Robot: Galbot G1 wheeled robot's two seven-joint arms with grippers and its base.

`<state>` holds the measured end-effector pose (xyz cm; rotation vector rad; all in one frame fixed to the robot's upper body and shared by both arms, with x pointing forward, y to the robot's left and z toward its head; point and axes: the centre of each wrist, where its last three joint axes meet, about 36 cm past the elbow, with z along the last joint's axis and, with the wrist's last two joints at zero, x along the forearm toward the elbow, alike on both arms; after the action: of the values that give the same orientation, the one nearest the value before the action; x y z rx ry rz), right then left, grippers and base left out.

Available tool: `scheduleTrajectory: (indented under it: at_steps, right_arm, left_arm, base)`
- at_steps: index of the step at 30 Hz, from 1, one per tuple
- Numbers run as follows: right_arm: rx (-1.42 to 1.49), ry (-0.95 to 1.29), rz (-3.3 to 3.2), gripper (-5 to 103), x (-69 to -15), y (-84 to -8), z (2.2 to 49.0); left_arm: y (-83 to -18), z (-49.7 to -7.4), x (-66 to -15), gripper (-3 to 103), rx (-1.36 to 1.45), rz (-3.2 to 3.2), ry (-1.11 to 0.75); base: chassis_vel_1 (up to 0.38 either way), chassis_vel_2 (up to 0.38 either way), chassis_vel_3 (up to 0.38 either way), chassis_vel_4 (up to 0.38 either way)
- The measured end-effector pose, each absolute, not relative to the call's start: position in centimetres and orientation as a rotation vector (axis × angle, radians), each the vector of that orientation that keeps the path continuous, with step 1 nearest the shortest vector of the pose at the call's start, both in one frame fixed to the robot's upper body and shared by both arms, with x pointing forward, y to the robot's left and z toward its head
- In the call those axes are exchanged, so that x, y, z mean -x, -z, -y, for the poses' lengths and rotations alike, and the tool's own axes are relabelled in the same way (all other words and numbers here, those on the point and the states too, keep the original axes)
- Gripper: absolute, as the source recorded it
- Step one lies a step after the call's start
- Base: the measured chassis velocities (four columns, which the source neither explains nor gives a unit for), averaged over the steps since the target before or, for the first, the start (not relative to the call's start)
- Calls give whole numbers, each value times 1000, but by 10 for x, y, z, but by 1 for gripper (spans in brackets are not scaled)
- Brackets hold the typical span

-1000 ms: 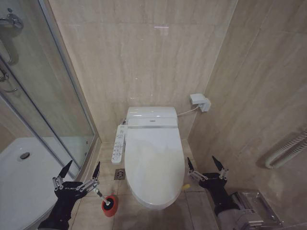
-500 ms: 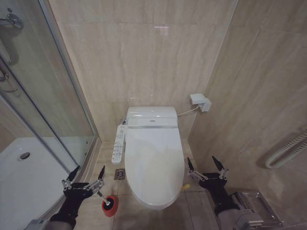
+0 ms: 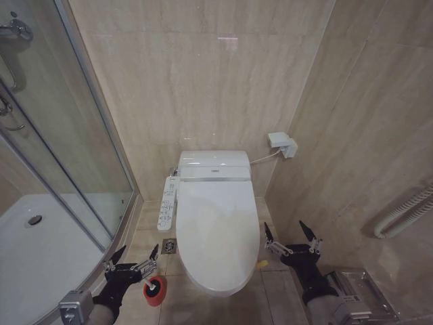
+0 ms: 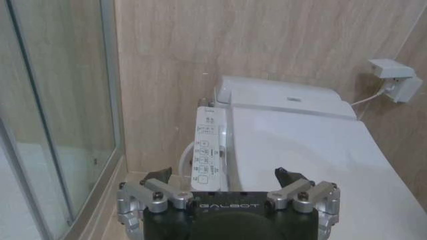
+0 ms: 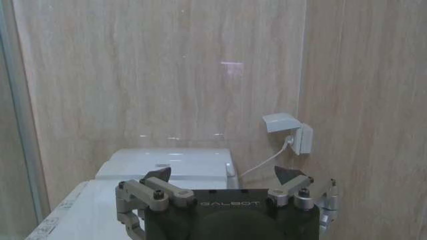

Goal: Open the toilet lid, clean the toilet bowl with a toilet brush, close the toilet lid, and flush.

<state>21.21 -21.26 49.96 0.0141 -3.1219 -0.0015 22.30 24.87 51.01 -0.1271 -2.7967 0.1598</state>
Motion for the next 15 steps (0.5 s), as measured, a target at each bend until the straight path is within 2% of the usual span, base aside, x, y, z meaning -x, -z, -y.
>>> scheduleTrajectory:
  at_steps: [15]
  right_arm:
    - [-14, 2, 3122, 100, -212, -500, 213]
  left_arm:
    - [-510, -252, -222, 100, 142, 3057, -115]
  base:
    - [0, 0, 0, 0]
